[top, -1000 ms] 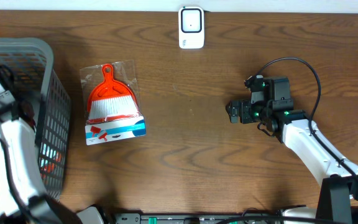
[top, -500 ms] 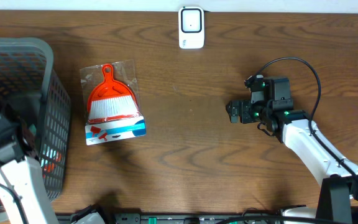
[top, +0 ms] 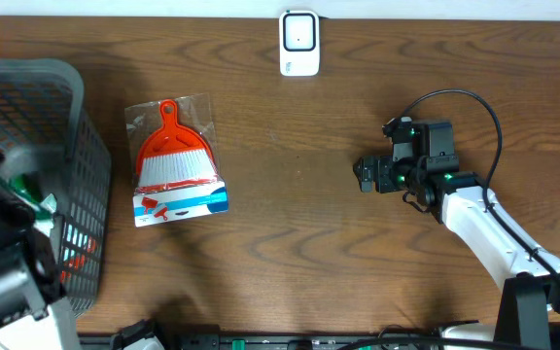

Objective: Scan the item barcode
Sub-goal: 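Lift the green bag out and carry it toward the scanner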

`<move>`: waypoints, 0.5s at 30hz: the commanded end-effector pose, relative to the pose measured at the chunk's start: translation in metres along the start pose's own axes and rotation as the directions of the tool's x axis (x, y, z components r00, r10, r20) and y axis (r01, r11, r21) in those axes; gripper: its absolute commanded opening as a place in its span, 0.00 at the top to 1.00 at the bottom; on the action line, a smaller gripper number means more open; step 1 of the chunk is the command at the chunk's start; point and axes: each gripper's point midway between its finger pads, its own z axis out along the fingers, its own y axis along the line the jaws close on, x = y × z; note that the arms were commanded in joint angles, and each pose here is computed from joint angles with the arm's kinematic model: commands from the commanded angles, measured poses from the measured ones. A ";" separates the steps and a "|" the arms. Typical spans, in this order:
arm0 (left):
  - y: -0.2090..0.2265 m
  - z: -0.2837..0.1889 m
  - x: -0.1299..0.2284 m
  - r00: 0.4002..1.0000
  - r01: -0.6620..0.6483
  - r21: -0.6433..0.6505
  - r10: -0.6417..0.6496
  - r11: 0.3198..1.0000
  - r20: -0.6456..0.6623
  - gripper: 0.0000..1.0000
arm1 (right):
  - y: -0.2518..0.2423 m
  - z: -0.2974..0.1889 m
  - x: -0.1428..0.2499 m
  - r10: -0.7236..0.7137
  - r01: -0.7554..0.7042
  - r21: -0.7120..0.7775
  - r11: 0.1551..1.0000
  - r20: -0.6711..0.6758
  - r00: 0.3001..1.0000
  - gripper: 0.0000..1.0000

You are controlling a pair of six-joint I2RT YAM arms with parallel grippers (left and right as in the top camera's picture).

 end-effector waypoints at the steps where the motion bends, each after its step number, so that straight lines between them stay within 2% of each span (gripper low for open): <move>1: -0.010 -0.021 -0.045 0.993 0.055 0.088 -0.064 0.995 0.104 0.93 | 0.002 0.003 0.005 -0.014 0.014 -0.003 1.000 -0.014 1.000 0.01; 7: -0.043 -0.043 -0.085 0.971 0.080 0.276 -0.138 0.958 0.195 0.93 | 0.002 0.003 0.005 -0.014 0.014 -0.003 1.000 -0.014 1.000 0.01; 15: -0.114 -0.053 -0.082 0.972 0.097 0.507 -0.192 0.856 0.138 0.93 | 0.002 0.003 0.004 -0.015 0.015 -0.002 1.000 -0.012 1.000 0.01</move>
